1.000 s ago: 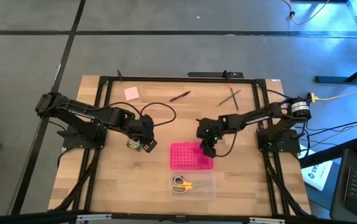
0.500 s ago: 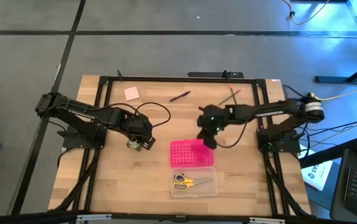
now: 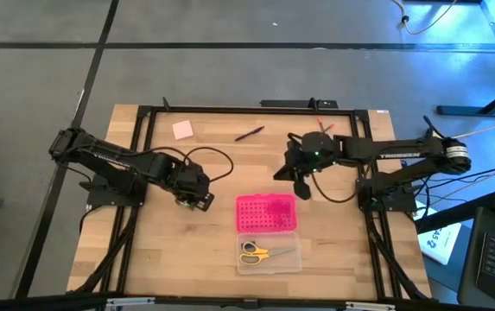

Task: Pack school essentials
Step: Put the yellow crayon box into the pink box

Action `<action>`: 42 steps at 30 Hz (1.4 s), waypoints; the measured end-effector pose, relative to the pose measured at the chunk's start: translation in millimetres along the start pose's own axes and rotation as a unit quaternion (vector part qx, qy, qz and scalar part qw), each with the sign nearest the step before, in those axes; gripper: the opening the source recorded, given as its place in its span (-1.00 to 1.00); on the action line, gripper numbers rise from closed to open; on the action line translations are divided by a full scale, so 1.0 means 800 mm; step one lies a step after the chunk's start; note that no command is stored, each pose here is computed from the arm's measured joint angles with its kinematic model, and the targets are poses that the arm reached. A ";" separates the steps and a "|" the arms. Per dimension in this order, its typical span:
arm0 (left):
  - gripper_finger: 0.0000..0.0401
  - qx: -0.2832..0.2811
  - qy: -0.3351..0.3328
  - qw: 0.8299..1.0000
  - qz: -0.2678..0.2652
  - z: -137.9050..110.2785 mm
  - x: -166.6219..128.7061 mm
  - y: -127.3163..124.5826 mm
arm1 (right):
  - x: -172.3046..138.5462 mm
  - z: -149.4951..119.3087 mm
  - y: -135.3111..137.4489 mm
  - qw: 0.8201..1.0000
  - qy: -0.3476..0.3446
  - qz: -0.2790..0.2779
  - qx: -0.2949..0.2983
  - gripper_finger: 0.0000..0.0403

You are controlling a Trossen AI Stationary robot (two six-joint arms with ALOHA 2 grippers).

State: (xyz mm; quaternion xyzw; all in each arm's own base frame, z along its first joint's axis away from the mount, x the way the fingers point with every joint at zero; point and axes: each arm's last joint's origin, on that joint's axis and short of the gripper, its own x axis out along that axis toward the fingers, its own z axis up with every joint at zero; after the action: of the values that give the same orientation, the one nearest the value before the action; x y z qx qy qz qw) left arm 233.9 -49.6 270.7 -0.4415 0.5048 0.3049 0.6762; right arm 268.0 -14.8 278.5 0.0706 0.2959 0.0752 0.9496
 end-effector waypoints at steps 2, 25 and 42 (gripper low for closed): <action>-0.78 0.000 0.000 1.000 0.002 0.000 0.000 0.000 | -0.002 0.000 0.001 1.000 0.000 0.011 -0.003 -0.85; -0.78 -0.004 0.038 0.995 0.093 -0.007 -0.004 0.024 | -0.003 0.001 0.004 0.999 -0.003 0.040 -0.014 -0.85; -0.31 0.070 0.040 0.991 0.103 -0.013 0.007 0.052 | -0.003 0.000 0.004 0.999 -0.002 0.040 -0.014 -0.85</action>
State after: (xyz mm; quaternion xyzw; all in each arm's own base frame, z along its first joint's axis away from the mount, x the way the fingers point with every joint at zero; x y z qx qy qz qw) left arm 196.0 -41.6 252.3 -0.3507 0.5942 0.3188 0.6499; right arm 266.1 -12.4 280.5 0.0697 0.2895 0.1171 0.9474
